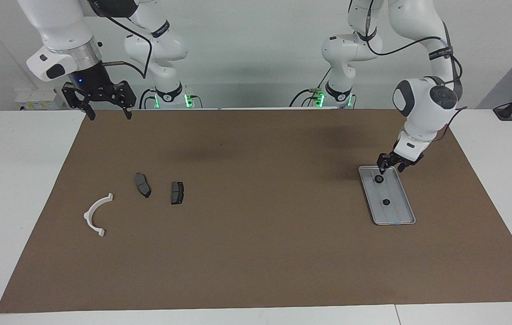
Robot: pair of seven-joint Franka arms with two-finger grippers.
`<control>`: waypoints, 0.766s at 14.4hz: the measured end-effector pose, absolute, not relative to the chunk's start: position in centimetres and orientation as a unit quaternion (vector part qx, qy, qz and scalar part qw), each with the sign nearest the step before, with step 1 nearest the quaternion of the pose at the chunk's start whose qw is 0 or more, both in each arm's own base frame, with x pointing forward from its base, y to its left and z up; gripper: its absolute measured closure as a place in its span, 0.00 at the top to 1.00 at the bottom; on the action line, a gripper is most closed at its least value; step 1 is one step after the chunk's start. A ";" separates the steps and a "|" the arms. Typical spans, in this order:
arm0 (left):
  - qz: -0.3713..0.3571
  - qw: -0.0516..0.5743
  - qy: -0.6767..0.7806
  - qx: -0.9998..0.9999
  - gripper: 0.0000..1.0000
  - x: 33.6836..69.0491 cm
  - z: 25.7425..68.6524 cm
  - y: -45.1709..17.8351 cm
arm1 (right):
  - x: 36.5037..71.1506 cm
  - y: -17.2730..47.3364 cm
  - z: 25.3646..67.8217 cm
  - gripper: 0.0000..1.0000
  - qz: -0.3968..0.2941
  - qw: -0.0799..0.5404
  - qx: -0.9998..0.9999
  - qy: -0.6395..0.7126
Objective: Place bearing gear from tray to pile
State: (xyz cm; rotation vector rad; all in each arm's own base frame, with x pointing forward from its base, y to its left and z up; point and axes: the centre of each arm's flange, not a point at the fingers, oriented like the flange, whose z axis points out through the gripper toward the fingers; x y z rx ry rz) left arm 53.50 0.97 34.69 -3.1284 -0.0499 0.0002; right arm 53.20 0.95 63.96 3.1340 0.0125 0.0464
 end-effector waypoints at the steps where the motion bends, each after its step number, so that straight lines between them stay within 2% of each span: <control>1: 0.007 0.007 -0.018 -1.000 0.70 53.6 33.6 1.0 | 53.1 1.1 63.9 1.00 0.014 0.004 1.000 0.005; 2: 0.010 0.007 -0.019 -1.000 0.63 53.7 32.8 1.0 | 53.1 1.3 63.8 1.00 0.013 0.004 1.000 0.007; 4: 0.013 0.007 -0.022 -1.000 0.61 53.8 31.8 0.9 | 52.9 2.1 63.7 1.00 0.011 0.004 1.000 0.014; 8: 0.013 0.007 -0.028 -0.999 0.63 53.9 31.5 0.8 | 52.8 2.4 63.6 1.00 0.010 0.004 1.000 0.018; 11: 0.010 0.007 -0.041 -0.999 0.60 53.7 31.2 0.7 | 52.8 2.6 63.6 1.00 0.010 0.004 1.000 0.019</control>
